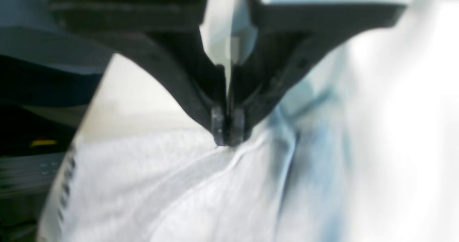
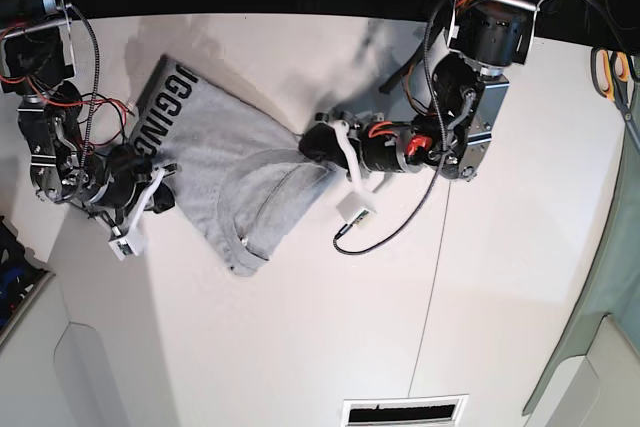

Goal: Layout the t-shirt on the table in an organized manner, then fold the t-shirt properly

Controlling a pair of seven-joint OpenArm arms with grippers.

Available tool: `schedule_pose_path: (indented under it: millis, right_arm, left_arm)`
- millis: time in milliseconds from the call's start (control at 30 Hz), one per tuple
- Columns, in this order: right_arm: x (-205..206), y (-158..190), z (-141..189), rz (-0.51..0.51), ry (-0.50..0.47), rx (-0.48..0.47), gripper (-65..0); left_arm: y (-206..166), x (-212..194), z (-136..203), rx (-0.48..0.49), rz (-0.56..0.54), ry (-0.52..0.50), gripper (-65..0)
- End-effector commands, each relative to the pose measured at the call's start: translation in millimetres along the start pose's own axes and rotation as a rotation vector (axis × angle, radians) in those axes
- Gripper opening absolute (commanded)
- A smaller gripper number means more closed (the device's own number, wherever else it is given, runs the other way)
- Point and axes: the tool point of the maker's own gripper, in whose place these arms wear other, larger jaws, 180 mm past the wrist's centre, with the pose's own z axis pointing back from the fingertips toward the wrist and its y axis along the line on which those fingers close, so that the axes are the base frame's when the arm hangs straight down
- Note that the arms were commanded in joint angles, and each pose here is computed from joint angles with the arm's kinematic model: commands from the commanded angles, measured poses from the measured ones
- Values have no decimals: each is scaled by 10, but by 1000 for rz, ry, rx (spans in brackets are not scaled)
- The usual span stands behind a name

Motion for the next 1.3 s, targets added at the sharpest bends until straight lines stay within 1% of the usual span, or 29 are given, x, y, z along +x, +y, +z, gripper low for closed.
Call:
schedule_pose_path:
  millis: [0, 100, 267, 433, 500, 567, 667, 833, 1000, 1067, 1133, 1267]
  right_arm:
    - [189, -11, 97, -12, -61, 9, -650]
    - [114, 195, 198, -75, -90, 73, -650]
    - [-98, 689, 243, -79, -102, 149, -650]
    - [-152, 1235, 185, -114, -133, 242, -650]
    - [-152, 1377, 138, -117, -136, 256, -650]
    - [-121, 1435, 97, -98, -141, 247, -650]
    - [-56, 1421, 92, -93, -163, 232, -650]
    - [-55, 1266, 158, -99, -165, 199, -650]
    - [-2, 992, 348, -98, -174, 154, -650]
    - [-9, 836, 466, -100, -168, 125, -650]
    - [-58, 676, 623, -113, -172, 98, -650]
    - [-354, 441, 953, -139, -158, 48, -650]
  left_arm:
    - [54, 235, 49, 15, -28, -32, -625]
    - [177, 439, 101, 38, -36, -42, -625]
    - [238, 649, 136, 50, -51, -55, -625]
    - [266, 753, 167, 63, -71, -60, -625]
    - [277, 759, 175, 67, -74, -57, -625]
    - [313, 754, 202, 75, -75, -54, -625]
    - [429, 757, 312, 98, -75, -60, -625]
    - [618, 886, 659, 125, -78, -115, -624]
    - [592, 897, 949, 84, -72, -97, -624]
    - [579, 811, 1083, 63, -62, -91, -624]
    - [604, 640, 1233, 78, -78, -76, -625]
    - [595, 108, 1509, 118, -116, -7, -624]
